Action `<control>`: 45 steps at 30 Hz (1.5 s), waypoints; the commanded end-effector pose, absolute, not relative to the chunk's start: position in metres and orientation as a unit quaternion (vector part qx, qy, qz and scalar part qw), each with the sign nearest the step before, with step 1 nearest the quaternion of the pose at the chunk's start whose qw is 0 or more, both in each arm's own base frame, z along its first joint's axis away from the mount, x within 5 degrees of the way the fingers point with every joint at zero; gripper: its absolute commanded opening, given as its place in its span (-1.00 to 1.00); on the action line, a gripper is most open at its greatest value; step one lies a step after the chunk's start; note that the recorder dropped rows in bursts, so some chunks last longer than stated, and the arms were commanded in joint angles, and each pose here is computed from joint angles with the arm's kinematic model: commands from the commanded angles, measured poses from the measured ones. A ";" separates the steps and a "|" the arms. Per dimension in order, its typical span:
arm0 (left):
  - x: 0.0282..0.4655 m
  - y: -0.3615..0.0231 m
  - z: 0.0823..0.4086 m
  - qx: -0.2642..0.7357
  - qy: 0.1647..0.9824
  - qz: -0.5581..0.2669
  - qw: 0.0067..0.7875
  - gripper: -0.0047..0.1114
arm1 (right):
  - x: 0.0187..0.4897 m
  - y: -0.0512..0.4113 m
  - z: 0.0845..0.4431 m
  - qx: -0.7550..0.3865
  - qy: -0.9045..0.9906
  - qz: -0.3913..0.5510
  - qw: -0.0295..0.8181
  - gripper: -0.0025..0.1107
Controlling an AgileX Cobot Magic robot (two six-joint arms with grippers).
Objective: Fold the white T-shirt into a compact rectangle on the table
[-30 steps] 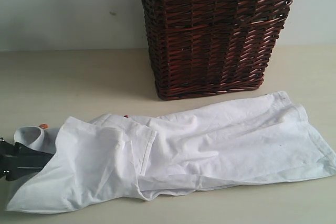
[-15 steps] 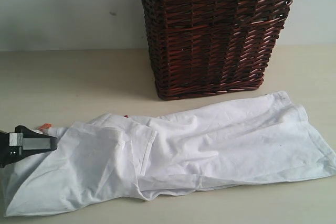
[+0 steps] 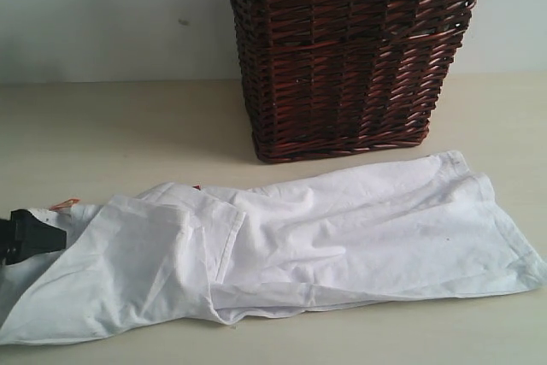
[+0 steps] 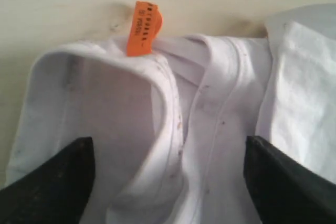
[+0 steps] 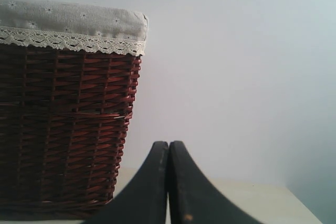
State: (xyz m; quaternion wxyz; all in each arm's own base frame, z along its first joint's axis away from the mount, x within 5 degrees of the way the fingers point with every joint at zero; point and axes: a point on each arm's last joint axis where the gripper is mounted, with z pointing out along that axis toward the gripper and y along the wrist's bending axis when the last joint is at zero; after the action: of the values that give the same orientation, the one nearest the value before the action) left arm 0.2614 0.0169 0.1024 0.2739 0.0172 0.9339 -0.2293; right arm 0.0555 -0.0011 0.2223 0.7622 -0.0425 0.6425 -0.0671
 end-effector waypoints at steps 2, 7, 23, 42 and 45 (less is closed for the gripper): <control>0.272 0.009 0.132 0.049 0.898 -0.288 0.330 0.39 | 0.055 -0.001 0.222 -0.040 0.639 -0.069 0.765 -0.96; 0.278 0.004 0.162 0.080 0.868 -0.320 0.371 0.39 | 0.055 -0.001 0.222 -0.040 0.639 -0.069 0.765 -0.96; 0.269 0.024 0.143 0.103 0.938 -0.182 0.277 0.39 | 0.055 -0.001 0.222 -0.040 0.639 -0.069 0.765 -0.96; 0.264 0.033 0.128 0.115 0.959 -0.130 0.225 0.71 | 0.055 -0.001 0.222 -0.040 0.639 -0.069 0.765 -0.96; 0.264 0.033 0.121 0.122 0.960 -0.130 0.217 0.71 | 0.055 -0.001 0.222 -0.040 0.639 -0.069 0.765 -0.96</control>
State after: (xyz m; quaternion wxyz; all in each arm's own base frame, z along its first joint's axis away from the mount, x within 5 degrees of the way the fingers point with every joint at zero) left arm 0.2634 0.0315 0.1267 0.2211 0.1189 0.9584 -0.1362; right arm 0.0555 -0.0011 0.2223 0.7622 -0.0425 0.6425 -0.0671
